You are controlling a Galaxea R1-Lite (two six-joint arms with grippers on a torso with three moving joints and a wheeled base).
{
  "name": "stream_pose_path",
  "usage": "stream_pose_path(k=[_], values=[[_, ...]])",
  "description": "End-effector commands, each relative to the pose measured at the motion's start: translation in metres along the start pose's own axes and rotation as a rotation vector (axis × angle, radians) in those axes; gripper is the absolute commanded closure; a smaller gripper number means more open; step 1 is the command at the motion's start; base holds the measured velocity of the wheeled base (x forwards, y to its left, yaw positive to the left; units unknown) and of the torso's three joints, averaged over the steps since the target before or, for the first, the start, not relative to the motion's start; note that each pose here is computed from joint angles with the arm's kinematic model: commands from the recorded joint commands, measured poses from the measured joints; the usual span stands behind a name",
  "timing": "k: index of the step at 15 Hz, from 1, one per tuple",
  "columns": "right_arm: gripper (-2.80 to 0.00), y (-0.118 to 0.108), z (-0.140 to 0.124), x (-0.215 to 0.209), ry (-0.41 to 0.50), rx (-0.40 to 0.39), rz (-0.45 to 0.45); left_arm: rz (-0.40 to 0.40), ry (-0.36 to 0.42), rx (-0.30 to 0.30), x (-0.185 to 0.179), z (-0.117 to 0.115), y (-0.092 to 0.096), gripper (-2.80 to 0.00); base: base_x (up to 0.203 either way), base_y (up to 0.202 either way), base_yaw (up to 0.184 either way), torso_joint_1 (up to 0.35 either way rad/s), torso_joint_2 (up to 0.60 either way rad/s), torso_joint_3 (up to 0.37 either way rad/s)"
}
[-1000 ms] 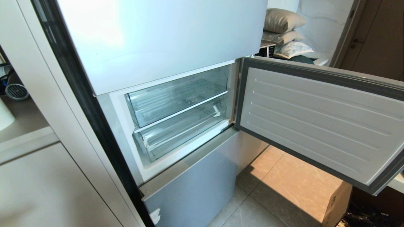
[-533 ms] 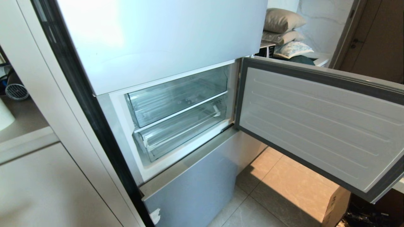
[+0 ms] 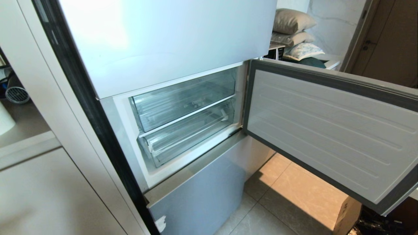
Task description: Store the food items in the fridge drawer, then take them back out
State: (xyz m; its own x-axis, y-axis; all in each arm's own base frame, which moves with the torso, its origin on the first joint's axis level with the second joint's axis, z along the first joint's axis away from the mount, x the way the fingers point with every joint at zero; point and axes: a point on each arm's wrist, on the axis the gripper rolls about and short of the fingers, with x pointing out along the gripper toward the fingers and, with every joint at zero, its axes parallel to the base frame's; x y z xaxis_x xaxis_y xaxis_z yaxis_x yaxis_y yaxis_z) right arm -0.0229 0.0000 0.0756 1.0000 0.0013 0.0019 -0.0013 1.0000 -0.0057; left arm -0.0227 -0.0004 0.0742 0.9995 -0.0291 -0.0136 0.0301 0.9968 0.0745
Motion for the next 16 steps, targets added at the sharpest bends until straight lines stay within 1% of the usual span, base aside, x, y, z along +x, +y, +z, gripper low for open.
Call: stream_pose_path(k=[1, 8, 9, 16], values=[[0.00, 0.0000, 0.0001, 0.0001, 0.000, 0.000, 0.000, 0.000, 0.002, 0.000, 0.0000, -0.0001, 0.0000, 0.00, 0.000, 0.000, 0.000, 0.000, 0.00, 0.000], [0.00, 0.0000, 0.0001, 0.0001, 0.000, 0.001, 0.000, 0.000, 0.002, 0.002, 0.0000, -0.0001, 0.0000, 0.00, 0.000, 0.000, 0.000, 0.000, 0.00, 0.000], [0.00, 0.0000, 0.0001, 0.0001, 0.000, 0.001, 0.000, 0.000, 0.002, 0.000, 0.0000, -0.0001, 0.0000, 0.00, 0.009, -0.004, 0.081, 0.003, 0.00, -0.003], [0.00, 0.0000, 0.0001, 0.0001, 0.000, 0.001, 0.000, 0.000, 0.003, 0.000, 0.0000, -0.0003, 0.0000, 0.00, 0.002, -0.007, 0.174, 0.002, 0.00, 0.003]])
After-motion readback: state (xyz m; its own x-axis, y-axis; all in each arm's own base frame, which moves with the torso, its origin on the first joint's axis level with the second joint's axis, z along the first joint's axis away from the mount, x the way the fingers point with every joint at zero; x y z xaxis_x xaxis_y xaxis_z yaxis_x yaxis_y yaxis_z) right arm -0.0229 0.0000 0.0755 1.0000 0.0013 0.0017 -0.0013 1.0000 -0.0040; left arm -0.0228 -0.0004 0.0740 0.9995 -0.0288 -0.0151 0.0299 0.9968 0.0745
